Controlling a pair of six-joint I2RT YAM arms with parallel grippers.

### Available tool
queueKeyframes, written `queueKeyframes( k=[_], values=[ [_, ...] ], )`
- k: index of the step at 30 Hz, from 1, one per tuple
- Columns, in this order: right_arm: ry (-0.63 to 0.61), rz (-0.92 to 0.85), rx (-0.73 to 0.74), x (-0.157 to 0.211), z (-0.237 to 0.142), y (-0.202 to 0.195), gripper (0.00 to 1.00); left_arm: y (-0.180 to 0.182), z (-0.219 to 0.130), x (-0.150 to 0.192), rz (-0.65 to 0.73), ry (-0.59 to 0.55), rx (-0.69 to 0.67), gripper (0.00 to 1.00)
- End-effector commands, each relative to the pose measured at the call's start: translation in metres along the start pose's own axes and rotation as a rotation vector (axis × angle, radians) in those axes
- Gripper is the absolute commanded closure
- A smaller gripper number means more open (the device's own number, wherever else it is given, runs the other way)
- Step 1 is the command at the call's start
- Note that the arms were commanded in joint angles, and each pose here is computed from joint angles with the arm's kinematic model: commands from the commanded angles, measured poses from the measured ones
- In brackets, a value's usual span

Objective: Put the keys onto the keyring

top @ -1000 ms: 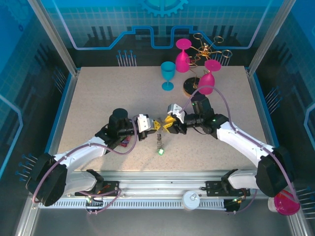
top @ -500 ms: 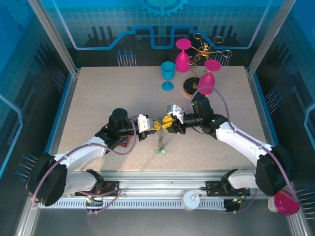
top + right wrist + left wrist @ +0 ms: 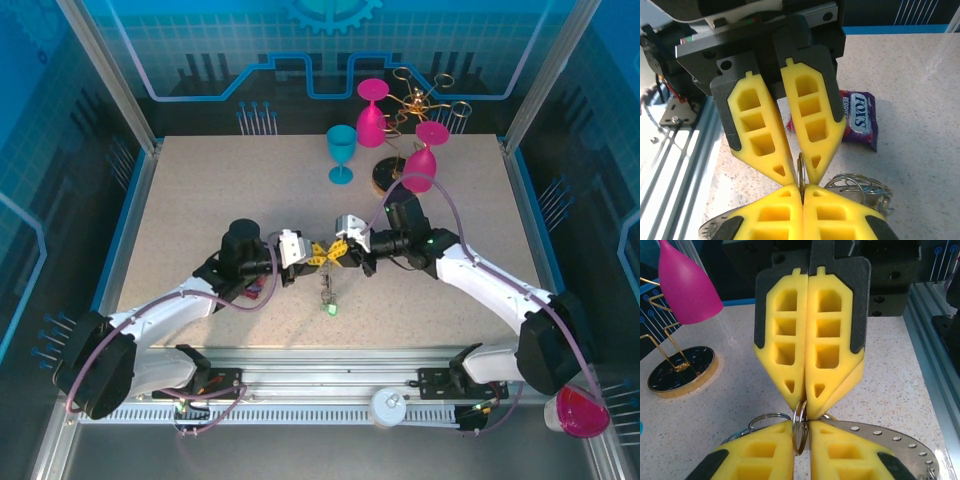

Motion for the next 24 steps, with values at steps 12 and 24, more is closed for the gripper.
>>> queueKeyframes(
  k=[12, 24],
  values=[
    [0.316, -0.183, 0.003, -0.011, 0.011, 0.02, 1.0, 0.009, -0.006, -0.021, 0.035, 0.09, 0.03, 1.0],
    [-0.009, 0.022, -0.036, -0.004, 0.002, 0.003, 0.84, -0.005, -0.005, -0.033, 0.066, -0.137, 0.079, 1.0]
  ],
)
Point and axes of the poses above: each hand's point on the last joint's axis, 136 mm out from that joint toward the fingers, its own z axis out along the fingers, its own y axis along the line the jaws close on, x = y × z, the point moved 5 cm from there along -z, back along the fingers, and after that the axes turned 9 degrees about z, right-handed, at the moved point
